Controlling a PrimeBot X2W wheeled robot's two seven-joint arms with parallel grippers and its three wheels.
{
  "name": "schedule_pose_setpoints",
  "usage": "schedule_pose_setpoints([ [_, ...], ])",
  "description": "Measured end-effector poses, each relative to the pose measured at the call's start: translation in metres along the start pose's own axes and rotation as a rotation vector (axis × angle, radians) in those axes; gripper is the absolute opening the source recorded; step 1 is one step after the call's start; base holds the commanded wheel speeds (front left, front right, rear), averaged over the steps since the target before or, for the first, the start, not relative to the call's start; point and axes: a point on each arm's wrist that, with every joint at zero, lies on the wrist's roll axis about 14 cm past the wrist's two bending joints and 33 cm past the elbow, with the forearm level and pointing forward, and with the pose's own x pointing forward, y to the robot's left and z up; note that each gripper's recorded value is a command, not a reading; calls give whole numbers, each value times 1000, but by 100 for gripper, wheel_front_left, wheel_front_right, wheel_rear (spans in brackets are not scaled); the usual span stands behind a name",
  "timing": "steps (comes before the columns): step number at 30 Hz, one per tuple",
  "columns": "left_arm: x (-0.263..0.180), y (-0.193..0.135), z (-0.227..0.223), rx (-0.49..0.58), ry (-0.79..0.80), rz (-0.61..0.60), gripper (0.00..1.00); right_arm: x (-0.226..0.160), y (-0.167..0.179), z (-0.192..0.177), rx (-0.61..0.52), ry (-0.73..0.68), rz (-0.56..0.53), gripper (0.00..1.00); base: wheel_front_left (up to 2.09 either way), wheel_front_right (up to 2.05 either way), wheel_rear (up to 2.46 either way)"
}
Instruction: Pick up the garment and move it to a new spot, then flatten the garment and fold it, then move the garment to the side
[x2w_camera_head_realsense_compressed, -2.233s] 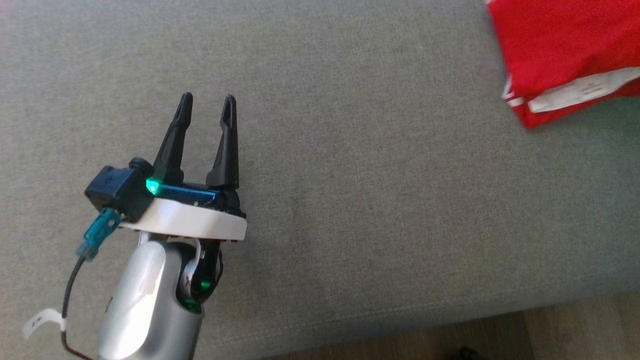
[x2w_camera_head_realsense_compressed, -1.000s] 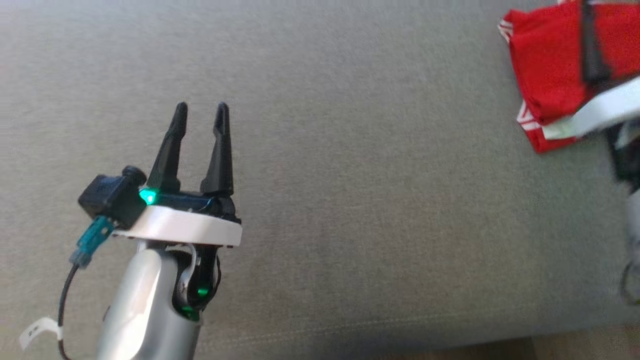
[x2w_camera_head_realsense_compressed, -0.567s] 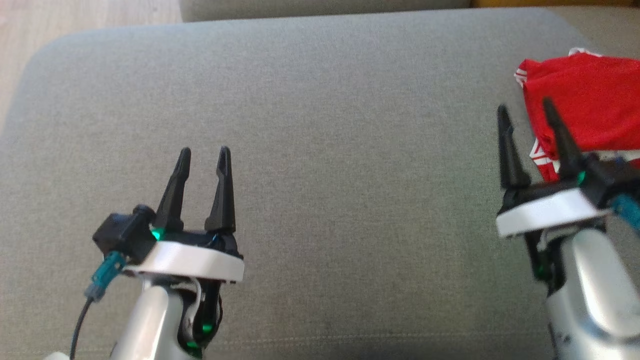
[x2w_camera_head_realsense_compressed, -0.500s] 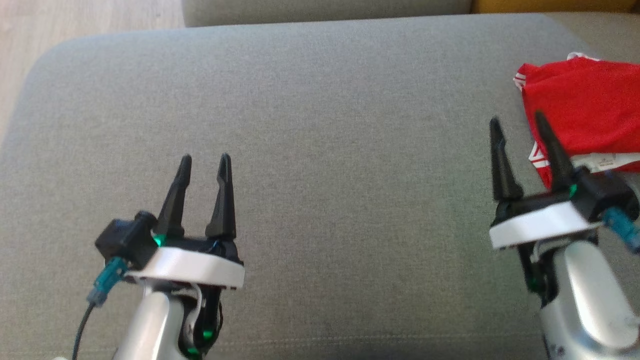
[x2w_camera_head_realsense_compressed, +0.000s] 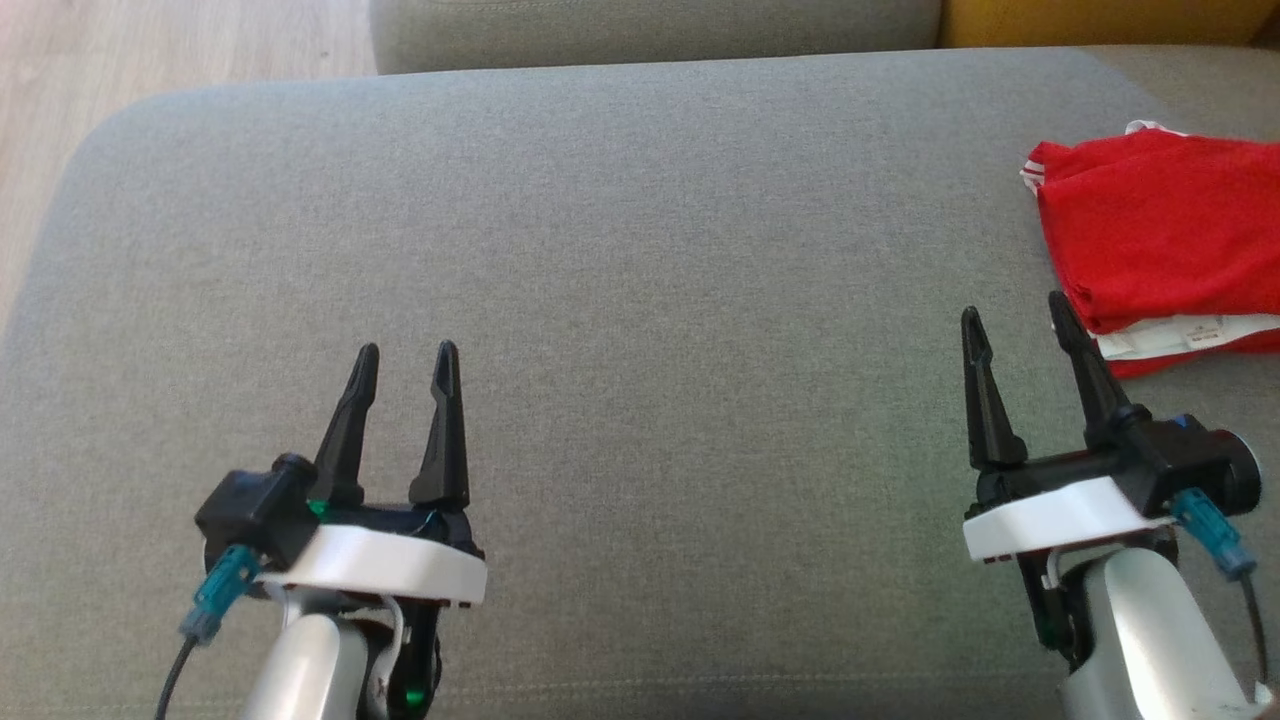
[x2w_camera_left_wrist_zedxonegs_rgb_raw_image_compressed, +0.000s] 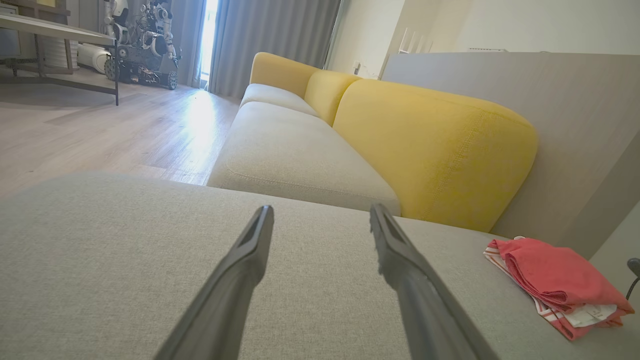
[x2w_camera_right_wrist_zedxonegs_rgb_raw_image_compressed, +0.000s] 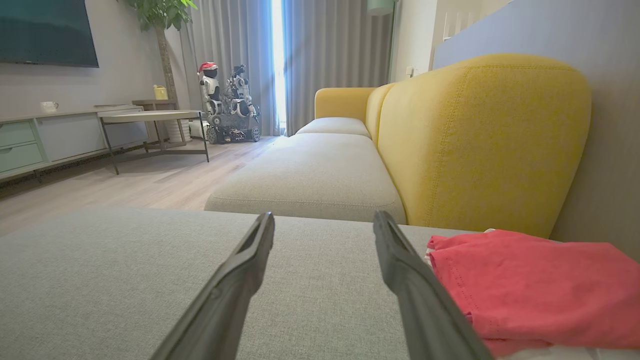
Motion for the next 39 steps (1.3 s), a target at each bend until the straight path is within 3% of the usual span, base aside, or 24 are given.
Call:
schedule_pose_setpoints([
  [16,1,-2,9,13,-27,-2,100,-1,1,4,2,-15,-7,100,0,0,0],
  [39,-2,17,27,-69,-83,48,100,-1,4,6,5,-20,-1,100,0,0,0],
])
